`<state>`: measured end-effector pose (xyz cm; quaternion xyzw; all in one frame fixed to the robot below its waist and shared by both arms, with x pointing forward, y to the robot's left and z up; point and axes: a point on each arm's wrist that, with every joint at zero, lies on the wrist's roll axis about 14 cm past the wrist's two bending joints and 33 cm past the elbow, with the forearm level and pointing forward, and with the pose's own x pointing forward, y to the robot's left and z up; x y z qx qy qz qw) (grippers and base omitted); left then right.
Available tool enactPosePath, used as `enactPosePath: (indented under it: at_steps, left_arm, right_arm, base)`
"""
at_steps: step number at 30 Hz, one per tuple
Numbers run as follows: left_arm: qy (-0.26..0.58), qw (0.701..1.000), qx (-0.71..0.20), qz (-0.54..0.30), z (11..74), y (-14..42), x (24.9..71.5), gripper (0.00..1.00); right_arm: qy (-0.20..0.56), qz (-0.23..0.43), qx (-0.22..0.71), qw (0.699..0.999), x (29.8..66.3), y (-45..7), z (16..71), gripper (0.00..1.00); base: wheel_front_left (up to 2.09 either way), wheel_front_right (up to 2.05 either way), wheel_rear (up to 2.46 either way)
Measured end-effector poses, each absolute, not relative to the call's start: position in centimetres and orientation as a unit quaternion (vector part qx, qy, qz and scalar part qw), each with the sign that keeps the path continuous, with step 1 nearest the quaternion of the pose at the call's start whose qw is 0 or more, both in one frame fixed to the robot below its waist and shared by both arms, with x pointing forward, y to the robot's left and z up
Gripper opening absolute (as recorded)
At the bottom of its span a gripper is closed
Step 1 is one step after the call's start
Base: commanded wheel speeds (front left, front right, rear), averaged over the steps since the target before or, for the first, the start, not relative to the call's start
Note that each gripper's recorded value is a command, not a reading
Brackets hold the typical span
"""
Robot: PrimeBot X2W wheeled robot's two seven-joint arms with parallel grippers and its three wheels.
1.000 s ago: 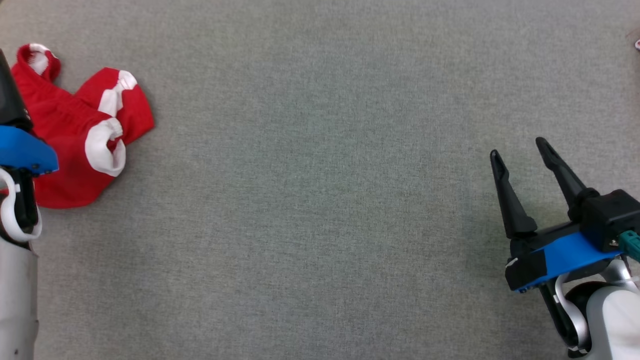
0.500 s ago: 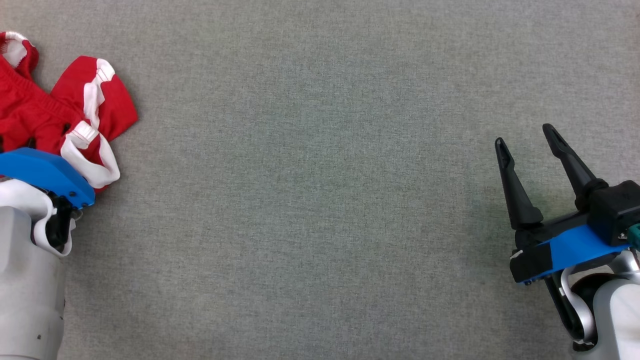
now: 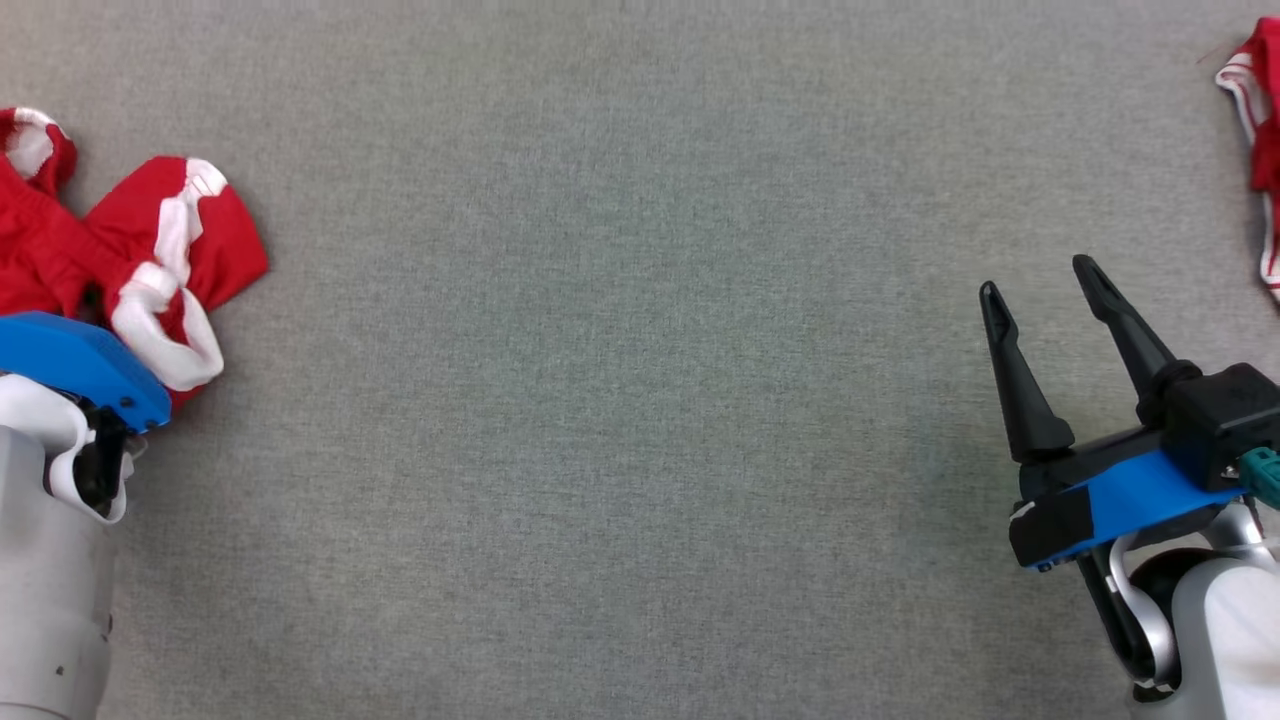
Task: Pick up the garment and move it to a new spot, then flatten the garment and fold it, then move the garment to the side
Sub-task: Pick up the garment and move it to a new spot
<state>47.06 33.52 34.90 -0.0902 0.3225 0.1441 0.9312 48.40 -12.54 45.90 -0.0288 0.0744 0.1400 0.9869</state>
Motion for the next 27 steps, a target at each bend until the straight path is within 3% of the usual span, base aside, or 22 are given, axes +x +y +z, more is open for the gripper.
enactPosePath:
  at_steps: [9, 14, 20, 27]
  left_arm:
    - [0.165, 0.980, -0.047, 0.099, 43.7, 32.2, 52.7, 0.00]
    - [0.051, 0.998, -0.027, 0.028, 51.2, 27.2, 56.8, 0.00]
    - [-0.040, 0.997, -0.015, -0.072, 57.9, 19.0, 59.6, 0.00]
    - [-0.112, 0.973, -0.030, -0.199, 63.6, 7.4, 59.7, 0.00]
  right_arm:
    - [0.053, 0.119, -0.014, 0.991, 47.0, -13.5, 47.7, 1.00]
    - [0.045, 0.085, -0.003, 0.995, 45.3, -15.5, 48.5, 1.00]
    - [0.041, 0.043, 0.008, 0.998, 43.3, -18.0, 48.7, 1.00]
    - [0.037, -0.009, 0.014, 0.999, 41.0, -21.3, 48.9, 1.00]
  base:
    - [0.00, 0.00, 0.00]
    - [0.00, 0.00, 0.00]
    - [0.00, 0.00, 0.00]
    - [0.00, 0.00, 0.00]
